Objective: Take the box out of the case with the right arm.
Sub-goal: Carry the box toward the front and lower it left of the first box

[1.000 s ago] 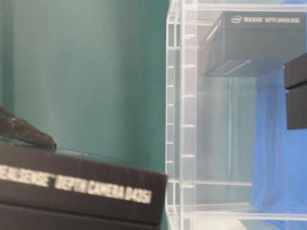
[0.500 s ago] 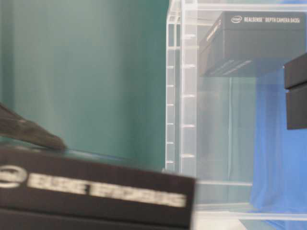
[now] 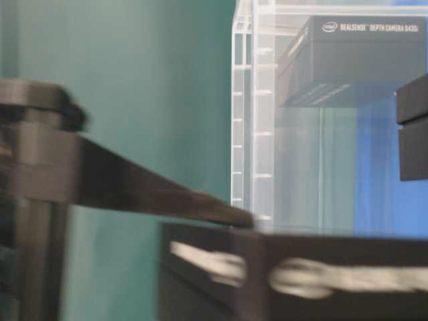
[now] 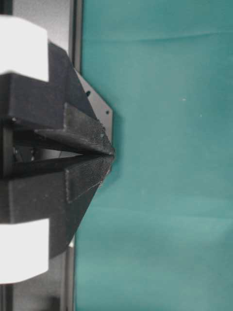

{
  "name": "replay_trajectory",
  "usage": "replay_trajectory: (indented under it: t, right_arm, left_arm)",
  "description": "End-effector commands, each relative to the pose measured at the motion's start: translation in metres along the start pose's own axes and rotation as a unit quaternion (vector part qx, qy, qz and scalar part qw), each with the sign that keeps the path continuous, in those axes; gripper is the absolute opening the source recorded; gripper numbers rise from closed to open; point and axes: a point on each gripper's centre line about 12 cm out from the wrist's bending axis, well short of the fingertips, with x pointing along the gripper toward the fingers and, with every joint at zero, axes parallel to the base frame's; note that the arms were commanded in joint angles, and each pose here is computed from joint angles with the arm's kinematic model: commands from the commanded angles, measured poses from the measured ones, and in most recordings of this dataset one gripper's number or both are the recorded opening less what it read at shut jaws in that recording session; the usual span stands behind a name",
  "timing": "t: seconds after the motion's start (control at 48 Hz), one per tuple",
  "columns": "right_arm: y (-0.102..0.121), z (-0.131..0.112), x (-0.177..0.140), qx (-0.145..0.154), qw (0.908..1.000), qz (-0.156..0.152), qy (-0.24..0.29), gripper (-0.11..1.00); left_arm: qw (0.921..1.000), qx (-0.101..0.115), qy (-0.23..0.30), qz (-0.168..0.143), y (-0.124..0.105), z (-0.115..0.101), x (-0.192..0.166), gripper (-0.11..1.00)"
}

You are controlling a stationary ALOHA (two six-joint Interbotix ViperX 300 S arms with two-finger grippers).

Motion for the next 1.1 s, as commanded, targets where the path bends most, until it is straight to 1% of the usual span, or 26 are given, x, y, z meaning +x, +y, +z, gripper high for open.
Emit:
replay_trajectory:
  t: [0.0,0.125,0.229,0.312,0.396,0.583,0.937,1.083]
  right_arm:
    - [0.003,0.002,-0.007,0.004,0.9995,0.028,0.015,0.68]
    - [0.004,-0.001,0.017,0.008,0.9991,0.029,0.03,0.68]
    - [0.004,-0.005,0.038,0.017,0.9981,0.032,0.049,0.68]
    - [0.005,-0.006,0.049,0.024,0.9974,0.038,0.057,0.68]
    - [0.003,-0.008,0.059,0.03,0.997,0.037,0.061,0.68]
    - [-0.003,-0.01,0.071,0.039,0.9964,0.02,0.073,0.68]
    - [-0.002,-0.008,0.073,0.042,0.9959,0.024,0.076,0.68]
    - [-0.003,-0.008,0.075,0.039,0.9963,0.018,0.074,0.68]
  left_arm:
    - [1.0,0.001,-0.006,0.0,0.0,0.003,-0.002,0.0]
    - [1.0,0.001,-0.007,0.0,0.0,0.003,-0.002,0.0]
    - [1.0,0.001,-0.006,0.0,0.0,0.003,-0.002,0.0]
    - [1.0,0.001,-0.007,-0.001,0.0,0.003,-0.003,0.0]
    - [1.0,0.001,-0.008,-0.001,0.0,0.003,-0.003,0.0]
    - [1.0,0.002,-0.008,0.0,0.0,0.004,-0.002,0.0]
    - [1.0,0.001,-0.009,0.0,0.0,0.003,-0.002,0.0]
    - [0.9999,0.001,-0.011,0.0,0.0,0.003,-0.003,0.0]
